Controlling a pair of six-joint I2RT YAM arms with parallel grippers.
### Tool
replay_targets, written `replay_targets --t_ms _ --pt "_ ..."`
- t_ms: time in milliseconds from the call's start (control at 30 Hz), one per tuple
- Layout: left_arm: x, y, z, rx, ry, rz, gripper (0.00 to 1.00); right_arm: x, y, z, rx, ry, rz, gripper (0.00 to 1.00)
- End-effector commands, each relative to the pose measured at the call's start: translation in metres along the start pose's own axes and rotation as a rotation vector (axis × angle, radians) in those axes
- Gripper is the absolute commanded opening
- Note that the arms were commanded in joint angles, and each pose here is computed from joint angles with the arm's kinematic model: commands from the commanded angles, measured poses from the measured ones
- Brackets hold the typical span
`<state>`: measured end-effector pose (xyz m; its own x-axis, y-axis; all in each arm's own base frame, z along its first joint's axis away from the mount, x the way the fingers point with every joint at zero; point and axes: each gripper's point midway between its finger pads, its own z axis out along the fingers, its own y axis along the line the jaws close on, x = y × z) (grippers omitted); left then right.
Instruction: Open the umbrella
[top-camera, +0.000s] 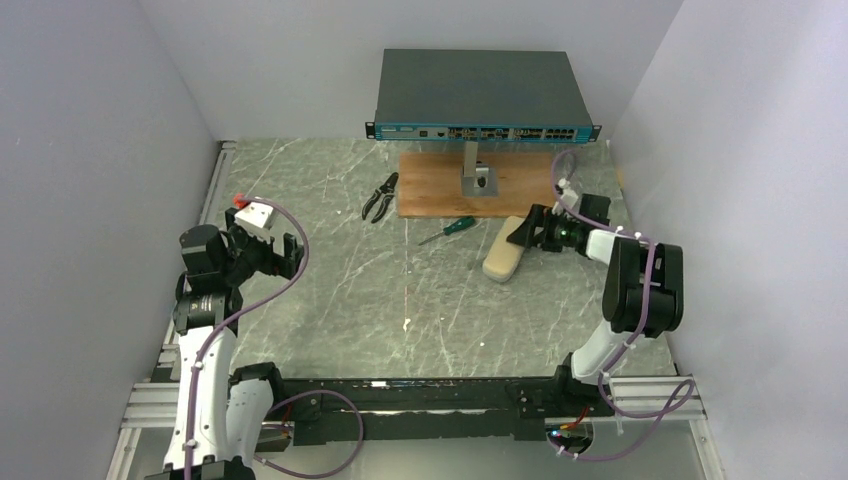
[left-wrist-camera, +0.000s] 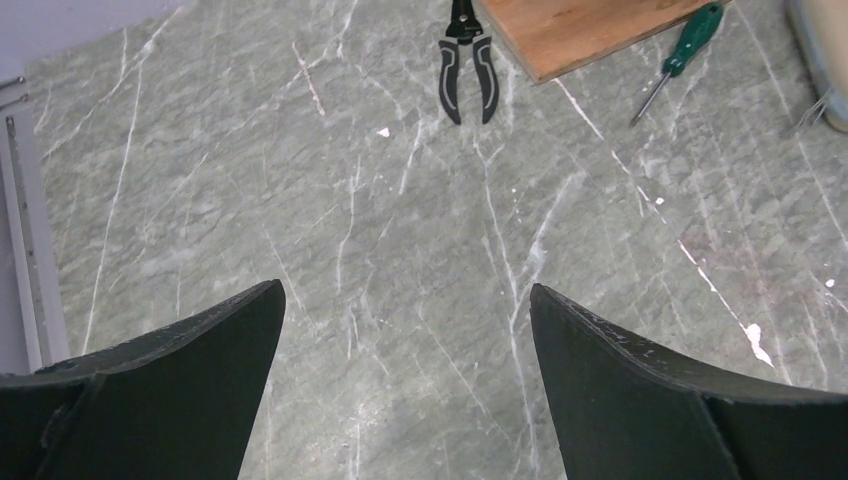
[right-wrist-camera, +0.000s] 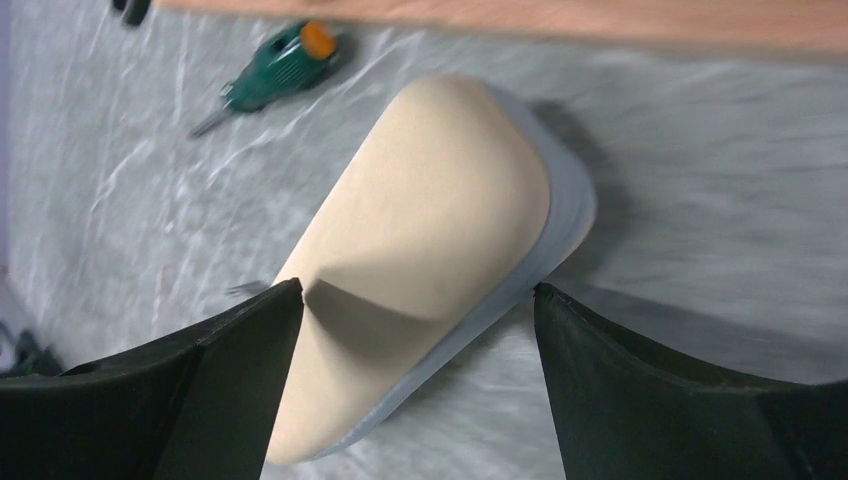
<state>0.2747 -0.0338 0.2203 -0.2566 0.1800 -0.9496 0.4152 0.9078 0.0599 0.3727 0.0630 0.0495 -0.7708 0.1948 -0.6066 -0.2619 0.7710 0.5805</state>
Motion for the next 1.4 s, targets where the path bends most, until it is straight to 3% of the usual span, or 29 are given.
replay_targets --t_ms 0,400,667,867,1233,1367 --pt "-0.019 -0.011 -0.004 0.056 -0.079 0.047 0.99 0.017 0.052 0.000 -0.152 0.042 -0.071 0.85" --pt "-0.022 -0.053 -0.013 0.291 -0.091 0.075 0.99 0.075 0.155 0.025 -0.325 0.219 -0.280 0.82" --pt "-0.021 -0.085 -0.023 0.398 -0.193 0.113 0.99 0.059 0.152 0.015 -0.218 0.139 -0.349 0.82" --pt "-0.003 -0.108 -0.009 0.525 -0.136 0.175 1.00 0.065 0.146 0.027 -0.204 0.200 -0.255 0.78" --pt "0.045 -0.222 0.025 0.888 0.110 0.504 0.62 0.094 0.158 0.026 -0.349 0.255 -0.196 0.73" --pt "0.066 -0.262 0.023 1.054 0.160 0.574 0.53 0.082 0.161 0.010 -0.338 0.206 -0.289 0.73"
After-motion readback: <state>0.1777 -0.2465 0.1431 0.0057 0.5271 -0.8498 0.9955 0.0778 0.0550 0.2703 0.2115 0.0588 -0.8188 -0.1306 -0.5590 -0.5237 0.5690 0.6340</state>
